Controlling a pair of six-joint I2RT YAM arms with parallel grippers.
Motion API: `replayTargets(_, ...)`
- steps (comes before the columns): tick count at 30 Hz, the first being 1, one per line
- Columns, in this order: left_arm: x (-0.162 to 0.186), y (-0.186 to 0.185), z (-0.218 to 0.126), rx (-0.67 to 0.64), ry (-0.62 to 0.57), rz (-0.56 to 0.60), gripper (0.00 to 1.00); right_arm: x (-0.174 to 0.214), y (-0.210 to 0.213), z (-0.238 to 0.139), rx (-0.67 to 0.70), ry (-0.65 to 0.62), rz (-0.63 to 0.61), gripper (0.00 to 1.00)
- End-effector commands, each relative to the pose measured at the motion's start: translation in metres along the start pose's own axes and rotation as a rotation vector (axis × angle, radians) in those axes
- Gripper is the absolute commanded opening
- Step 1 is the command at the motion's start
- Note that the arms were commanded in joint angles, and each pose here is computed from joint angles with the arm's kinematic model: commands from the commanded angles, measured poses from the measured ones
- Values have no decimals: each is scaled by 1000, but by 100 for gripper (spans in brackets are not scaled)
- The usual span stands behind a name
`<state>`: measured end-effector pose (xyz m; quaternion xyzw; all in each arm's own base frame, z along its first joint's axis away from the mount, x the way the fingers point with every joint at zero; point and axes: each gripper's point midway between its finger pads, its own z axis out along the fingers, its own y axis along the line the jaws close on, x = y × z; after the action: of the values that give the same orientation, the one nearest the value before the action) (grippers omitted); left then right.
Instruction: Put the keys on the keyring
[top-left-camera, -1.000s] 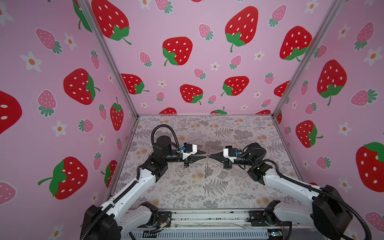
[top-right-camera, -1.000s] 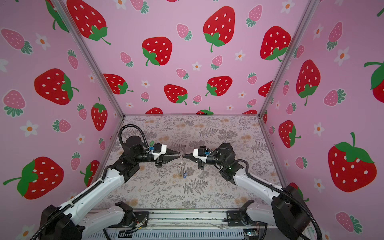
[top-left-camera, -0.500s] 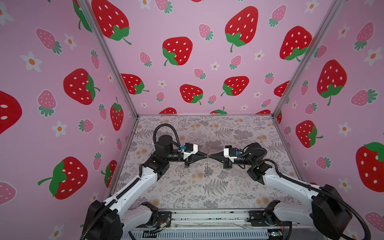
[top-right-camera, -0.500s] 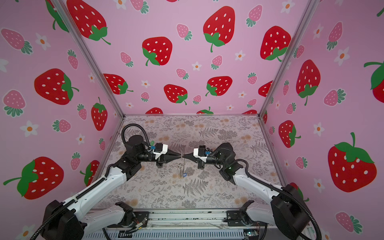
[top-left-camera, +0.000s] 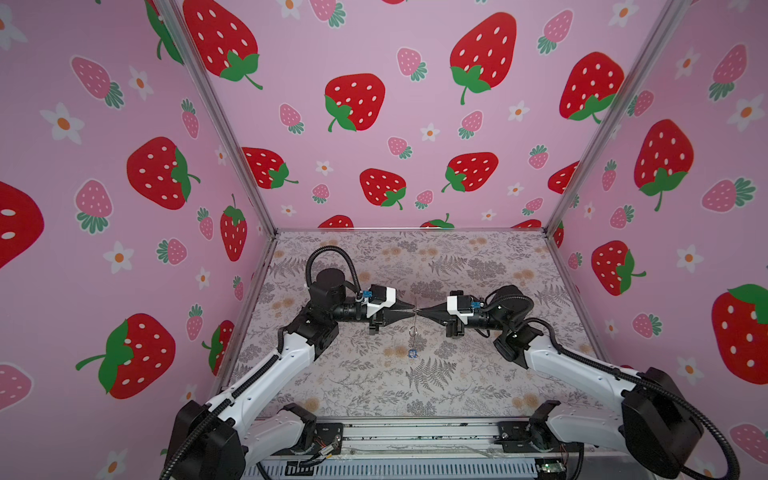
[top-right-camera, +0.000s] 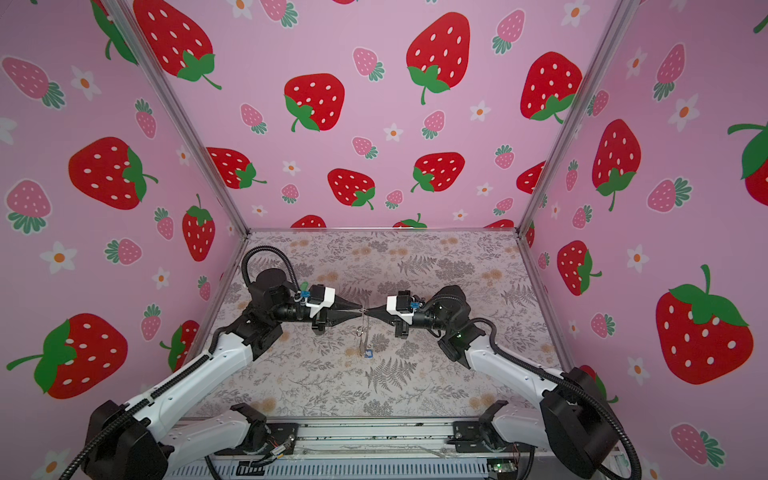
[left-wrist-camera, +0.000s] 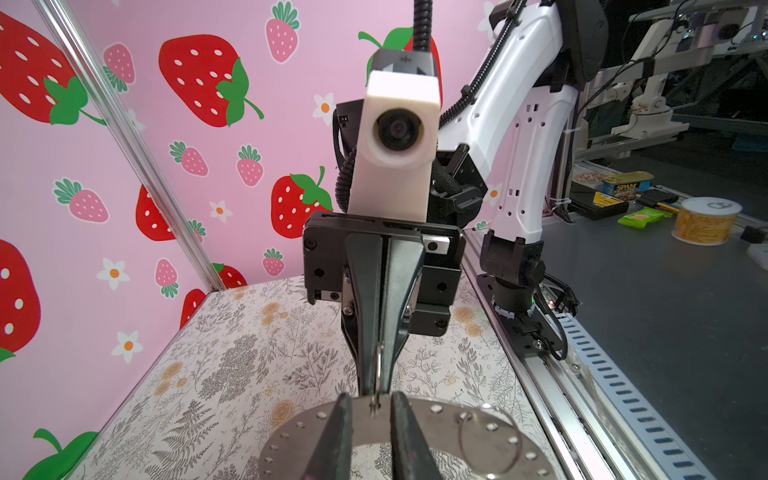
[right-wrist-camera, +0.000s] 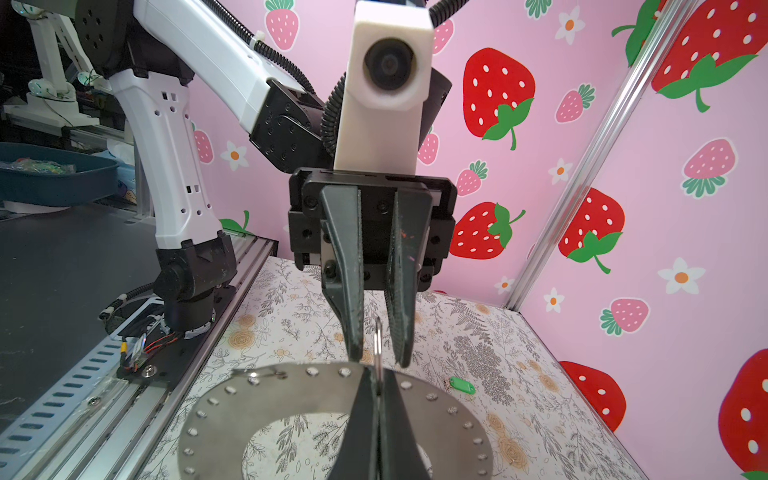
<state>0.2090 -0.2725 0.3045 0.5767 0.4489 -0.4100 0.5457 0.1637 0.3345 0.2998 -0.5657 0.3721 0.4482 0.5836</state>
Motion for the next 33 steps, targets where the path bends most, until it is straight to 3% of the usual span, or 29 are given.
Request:
replayTargets(1, -20, 0, 0, 29, -33, 60, 17, -21, -3, 2, -3, -56, -56, 0)
replayTargets(20, -23, 3, 5, 47, -39, 60, 12, -21, -2, 3, -8, -63, -50, 0)
replayTargets(23, -23, 2, 6, 56, -40, 60, 7, -20, -2, 3, -8, -63, -48, 0)
replayTargets(24, -23, 1, 6, 59, -39, 61, 0, -20, -2, 3, -9, -62, -47, 0)
replayTargets(27, -22, 1, 6, 64, -34, 62, 0, -19, -2, 3, -7, -59, -45, 0)
replayTargets(30, -23, 1, 6, 65, -29, 64, 0, -15, -4, 2, 7, -47, -37, 8)
replayTargets(33, -17, 0, 3, 54, 5, 60, 0, -7, -8, -1, 58, -19, -35, 26)
